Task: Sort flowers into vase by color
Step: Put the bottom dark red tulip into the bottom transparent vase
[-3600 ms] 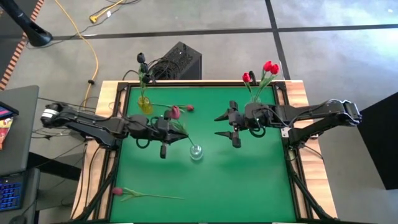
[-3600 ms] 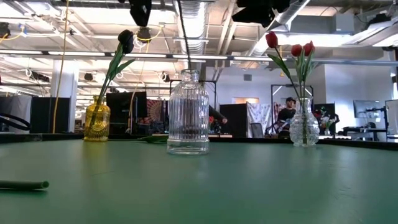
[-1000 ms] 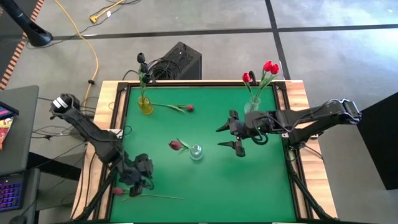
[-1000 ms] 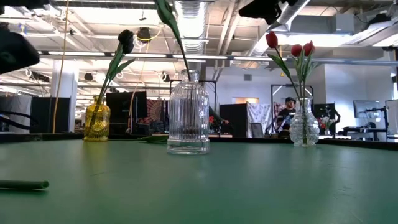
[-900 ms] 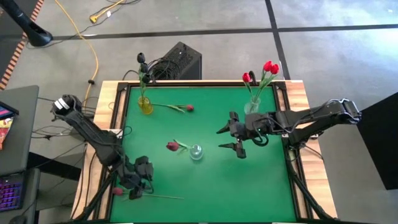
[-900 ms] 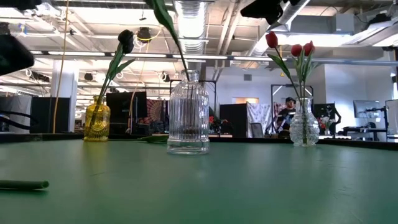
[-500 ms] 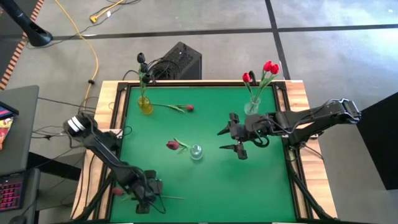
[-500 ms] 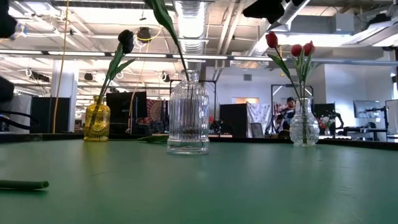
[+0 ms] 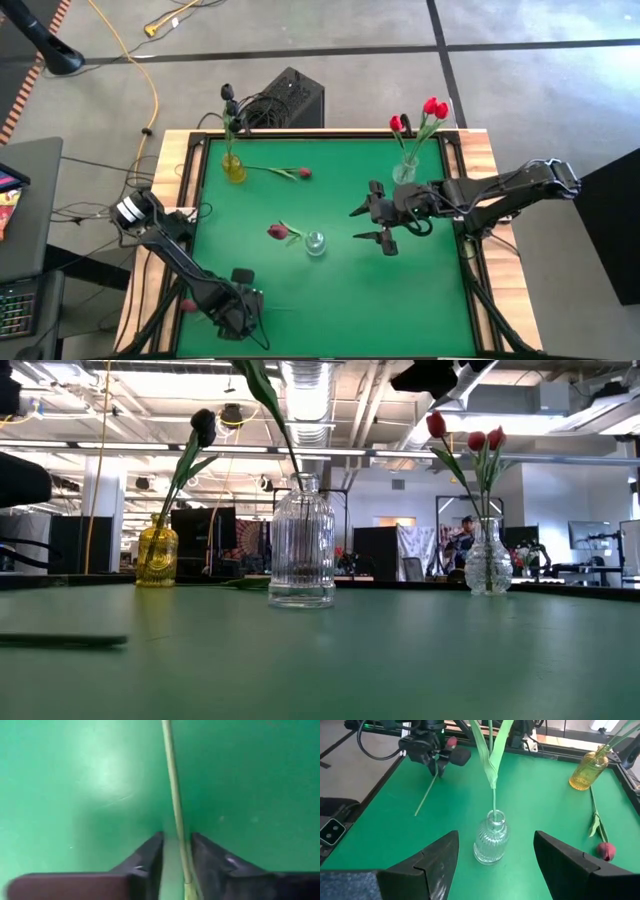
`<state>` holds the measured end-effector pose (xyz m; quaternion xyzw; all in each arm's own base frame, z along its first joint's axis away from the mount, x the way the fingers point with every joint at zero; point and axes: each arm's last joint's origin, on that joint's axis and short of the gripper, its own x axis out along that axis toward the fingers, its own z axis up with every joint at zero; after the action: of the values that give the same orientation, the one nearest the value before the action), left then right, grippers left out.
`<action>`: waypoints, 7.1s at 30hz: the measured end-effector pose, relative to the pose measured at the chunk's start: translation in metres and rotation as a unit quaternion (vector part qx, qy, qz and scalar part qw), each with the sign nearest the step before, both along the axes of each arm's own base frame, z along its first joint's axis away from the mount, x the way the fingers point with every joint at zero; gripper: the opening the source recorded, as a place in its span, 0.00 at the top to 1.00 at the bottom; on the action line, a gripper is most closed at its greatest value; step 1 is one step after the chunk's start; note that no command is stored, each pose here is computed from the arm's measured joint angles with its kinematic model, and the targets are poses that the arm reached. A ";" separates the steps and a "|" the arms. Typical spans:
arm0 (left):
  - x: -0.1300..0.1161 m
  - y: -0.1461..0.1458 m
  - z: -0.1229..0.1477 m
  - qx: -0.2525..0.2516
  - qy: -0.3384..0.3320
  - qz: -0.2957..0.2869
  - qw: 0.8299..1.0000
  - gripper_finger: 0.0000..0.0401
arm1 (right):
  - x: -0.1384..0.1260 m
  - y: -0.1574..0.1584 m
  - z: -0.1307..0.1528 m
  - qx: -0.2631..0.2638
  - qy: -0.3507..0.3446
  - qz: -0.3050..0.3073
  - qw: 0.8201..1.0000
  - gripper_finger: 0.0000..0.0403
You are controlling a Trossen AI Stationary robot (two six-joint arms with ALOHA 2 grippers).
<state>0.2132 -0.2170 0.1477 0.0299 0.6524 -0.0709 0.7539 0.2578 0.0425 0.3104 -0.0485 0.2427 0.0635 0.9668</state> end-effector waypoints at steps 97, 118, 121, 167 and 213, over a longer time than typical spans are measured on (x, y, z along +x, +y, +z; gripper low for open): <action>0.024 0.280 0.181 -0.224 -0.282 0.375 0.854 1.00 | 0.119 -0.067 -0.023 -0.725 -0.083 0.016 0.684 0.29; 0.024 0.281 0.181 -0.241 -0.277 0.377 0.850 1.00 | 0.125 -0.072 -0.036 -0.724 -0.065 0.028 0.686 0.80; 0.023 0.281 0.181 -0.243 -0.276 0.375 0.851 1.00 | 0.125 -0.070 -0.036 -0.723 -0.064 0.032 0.687 0.89; -0.025 0.286 0.234 0.042 -0.602 0.161 0.781 0.65 | 0.092 -0.121 0.007 -0.019 -0.294 0.053 0.954 0.93; 0.041 0.273 0.209 0.039 -0.732 0.028 0.680 0.65 | 0.092 -0.112 0.014 0.067 -0.305 0.034 0.949 0.93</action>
<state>0.2545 0.0557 0.3568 0.0830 -0.1048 0.0202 0.9908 0.3500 -0.0700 0.3248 -0.0093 -0.0707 0.0943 0.9930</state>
